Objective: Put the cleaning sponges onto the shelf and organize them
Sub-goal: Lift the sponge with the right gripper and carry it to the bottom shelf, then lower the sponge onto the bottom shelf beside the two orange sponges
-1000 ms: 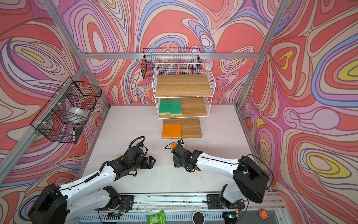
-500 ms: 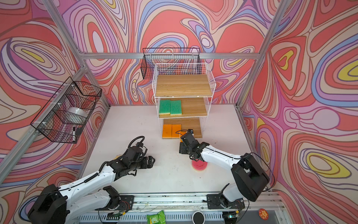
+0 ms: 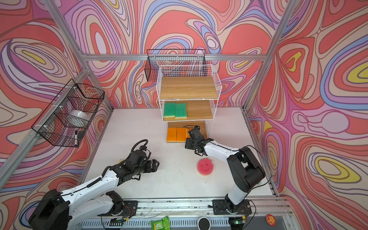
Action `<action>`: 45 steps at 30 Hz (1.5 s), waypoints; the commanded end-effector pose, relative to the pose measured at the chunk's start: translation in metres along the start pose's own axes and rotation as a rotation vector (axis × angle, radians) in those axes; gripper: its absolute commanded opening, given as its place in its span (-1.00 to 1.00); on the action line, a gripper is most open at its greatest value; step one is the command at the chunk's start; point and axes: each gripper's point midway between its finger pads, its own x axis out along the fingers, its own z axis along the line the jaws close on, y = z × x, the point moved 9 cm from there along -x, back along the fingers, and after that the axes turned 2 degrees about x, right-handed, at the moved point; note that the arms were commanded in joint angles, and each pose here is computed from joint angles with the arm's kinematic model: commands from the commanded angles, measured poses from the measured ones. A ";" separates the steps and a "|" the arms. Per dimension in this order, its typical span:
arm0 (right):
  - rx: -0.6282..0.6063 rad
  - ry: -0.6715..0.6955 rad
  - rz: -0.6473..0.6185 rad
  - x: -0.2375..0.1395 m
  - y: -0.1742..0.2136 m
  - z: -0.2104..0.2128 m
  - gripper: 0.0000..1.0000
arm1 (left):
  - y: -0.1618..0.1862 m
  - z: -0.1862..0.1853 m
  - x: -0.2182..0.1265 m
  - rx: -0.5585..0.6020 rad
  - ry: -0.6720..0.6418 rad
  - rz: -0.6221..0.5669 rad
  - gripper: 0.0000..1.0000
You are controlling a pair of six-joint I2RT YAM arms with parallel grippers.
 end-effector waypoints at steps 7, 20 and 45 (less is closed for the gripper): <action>-0.050 0.005 -0.005 0.020 -0.024 0.001 0.48 | 0.000 0.006 0.001 0.015 -0.025 -0.029 0.81; -0.039 0.058 0.025 0.044 -0.028 -0.010 0.49 | 0.002 0.006 0.004 0.021 -0.024 -0.023 0.80; -0.047 0.041 0.031 0.038 -0.025 -0.014 0.75 | 0.003 0.006 0.010 0.012 -0.021 -0.008 0.80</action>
